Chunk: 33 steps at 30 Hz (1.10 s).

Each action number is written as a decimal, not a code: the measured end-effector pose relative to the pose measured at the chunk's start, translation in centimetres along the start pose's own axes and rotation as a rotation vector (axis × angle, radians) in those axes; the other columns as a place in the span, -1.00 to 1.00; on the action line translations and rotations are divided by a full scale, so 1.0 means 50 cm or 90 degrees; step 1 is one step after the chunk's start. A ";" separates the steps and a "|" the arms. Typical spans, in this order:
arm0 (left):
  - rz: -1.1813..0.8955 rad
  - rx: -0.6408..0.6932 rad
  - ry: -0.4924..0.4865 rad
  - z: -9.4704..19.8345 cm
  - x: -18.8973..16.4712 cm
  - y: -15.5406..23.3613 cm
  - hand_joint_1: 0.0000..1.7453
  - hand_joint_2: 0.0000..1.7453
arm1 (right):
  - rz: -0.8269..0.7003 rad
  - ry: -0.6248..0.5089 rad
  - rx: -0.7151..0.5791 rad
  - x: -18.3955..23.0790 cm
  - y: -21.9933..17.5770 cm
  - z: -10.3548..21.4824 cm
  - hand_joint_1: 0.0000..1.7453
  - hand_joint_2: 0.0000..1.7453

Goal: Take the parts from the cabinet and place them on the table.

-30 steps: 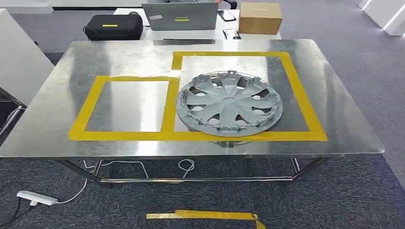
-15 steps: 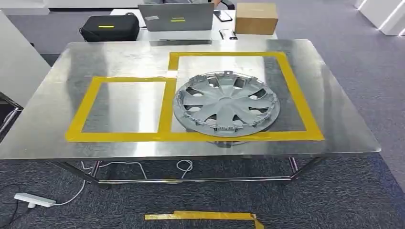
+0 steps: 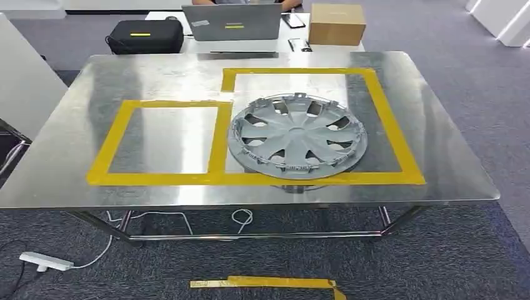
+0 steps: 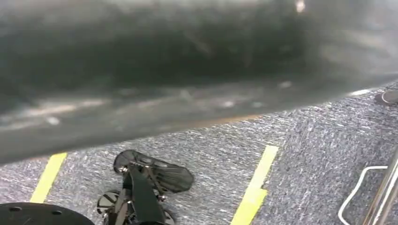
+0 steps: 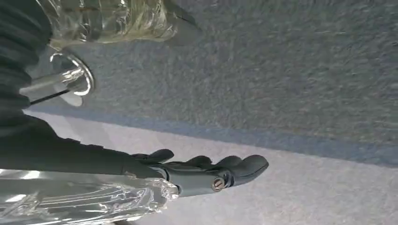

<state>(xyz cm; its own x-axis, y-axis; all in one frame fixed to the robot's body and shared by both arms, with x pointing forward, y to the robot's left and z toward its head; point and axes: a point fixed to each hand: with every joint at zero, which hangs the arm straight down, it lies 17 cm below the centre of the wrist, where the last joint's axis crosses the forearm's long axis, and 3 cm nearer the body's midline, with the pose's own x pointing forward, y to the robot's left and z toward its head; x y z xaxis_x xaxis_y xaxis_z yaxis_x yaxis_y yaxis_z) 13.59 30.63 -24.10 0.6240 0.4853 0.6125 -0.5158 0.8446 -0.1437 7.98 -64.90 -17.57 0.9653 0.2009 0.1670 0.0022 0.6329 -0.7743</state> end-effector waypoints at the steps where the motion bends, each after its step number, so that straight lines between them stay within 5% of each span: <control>1: 0.000 0.001 0.000 0.000 0.000 0.001 -1.00 -1.00 | -0.010 -0.008 -0.003 0.006 0.003 0.002 -1.00 1.00; 10: 0.004 0.001 0.005 0.003 -0.008 -0.007 -1.00 -1.00 | -0.089 -0.124 -0.070 0.142 0.059 0.048 -1.00 1.00; 19: -0.016 -0.009 0.023 0.007 -0.023 -0.017 -1.00 -1.00 | -0.071 -0.049 0.117 0.110 0.290 0.144 -1.00 1.00; 29: -0.020 -0.008 0.024 0.007 -0.024 -0.016 -1.00 -1.00 | -0.063 -0.048 0.150 0.111 0.347 0.182 -1.00 1.00; 33: -0.019 -0.006 0.032 0.007 -0.029 -0.016 -1.00 -1.00 | -0.068 -0.069 0.105 0.124 0.330 0.181 -1.00 1.00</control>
<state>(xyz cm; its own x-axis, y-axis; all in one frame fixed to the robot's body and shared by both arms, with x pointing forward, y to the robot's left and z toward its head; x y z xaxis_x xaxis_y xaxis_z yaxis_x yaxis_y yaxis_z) 12.89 29.20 -24.60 0.6678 0.4699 0.5773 -0.4906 0.8611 -0.1334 11.64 -46.45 -23.77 0.9282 0.1994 0.3141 0.0517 0.7669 -0.6397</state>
